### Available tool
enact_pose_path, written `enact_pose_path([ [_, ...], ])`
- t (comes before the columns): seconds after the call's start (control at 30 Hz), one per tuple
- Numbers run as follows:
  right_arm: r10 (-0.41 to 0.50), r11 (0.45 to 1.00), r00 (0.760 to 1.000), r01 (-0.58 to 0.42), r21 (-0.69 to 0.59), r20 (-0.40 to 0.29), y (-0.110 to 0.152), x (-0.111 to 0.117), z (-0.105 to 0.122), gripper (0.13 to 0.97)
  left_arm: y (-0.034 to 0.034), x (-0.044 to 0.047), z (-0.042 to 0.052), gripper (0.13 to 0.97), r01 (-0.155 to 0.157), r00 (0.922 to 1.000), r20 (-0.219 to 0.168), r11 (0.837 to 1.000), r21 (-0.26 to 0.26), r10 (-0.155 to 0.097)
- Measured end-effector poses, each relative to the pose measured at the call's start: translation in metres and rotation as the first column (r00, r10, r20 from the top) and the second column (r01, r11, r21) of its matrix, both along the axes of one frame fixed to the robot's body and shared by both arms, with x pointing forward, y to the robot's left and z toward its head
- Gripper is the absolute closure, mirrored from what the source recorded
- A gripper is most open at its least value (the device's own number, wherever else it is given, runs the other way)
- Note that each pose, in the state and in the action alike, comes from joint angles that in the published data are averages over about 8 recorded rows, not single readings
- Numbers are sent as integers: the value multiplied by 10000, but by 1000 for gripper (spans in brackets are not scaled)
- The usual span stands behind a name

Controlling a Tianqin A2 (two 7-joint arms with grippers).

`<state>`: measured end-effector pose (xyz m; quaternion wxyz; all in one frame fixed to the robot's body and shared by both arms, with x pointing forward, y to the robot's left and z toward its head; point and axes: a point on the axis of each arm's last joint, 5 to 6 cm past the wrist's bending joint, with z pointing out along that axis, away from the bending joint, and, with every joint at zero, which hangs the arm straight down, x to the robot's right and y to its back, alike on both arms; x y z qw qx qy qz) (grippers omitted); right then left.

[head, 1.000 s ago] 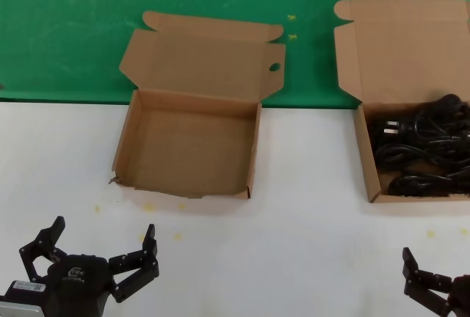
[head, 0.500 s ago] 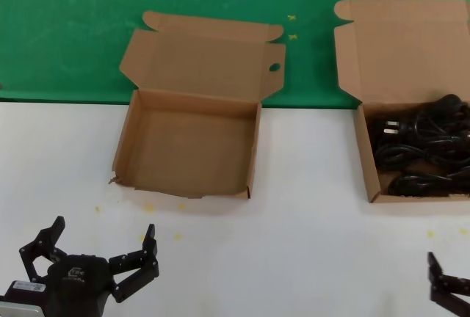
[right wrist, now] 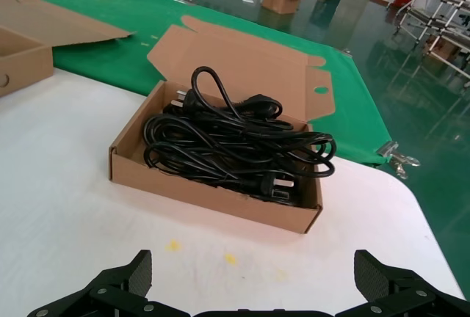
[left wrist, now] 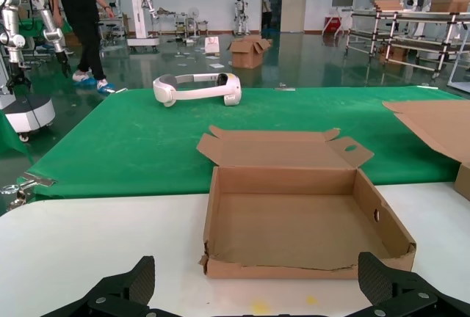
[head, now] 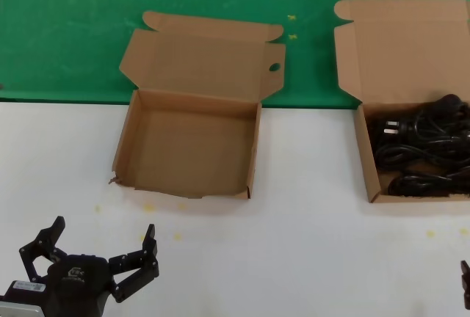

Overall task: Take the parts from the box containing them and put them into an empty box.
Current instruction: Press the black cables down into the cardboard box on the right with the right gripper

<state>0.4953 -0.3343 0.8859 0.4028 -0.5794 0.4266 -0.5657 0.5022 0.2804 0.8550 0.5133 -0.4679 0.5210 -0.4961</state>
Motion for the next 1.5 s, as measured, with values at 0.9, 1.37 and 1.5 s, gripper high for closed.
enact_pose_path([
  [0.9, 83, 9674, 9954, -322, -2511, -955, -81, 302, 307, 130, 0, 0, 0, 132, 0, 10000, 0, 10000, 0, 0],
  [1.37, -131, 9089, 9877, -533, -4135, -1560, -191, 427, 675, 130, 0, 0, 0, 132, 0, 10000, 0, 10000, 0, 0],
  [1.5, -192, 8947, 9851, -593, -4427, -1707, -204, 442, 715, 130, 0, 0, 0, 132, 0, 10000, 0, 10000, 0, 0],
])
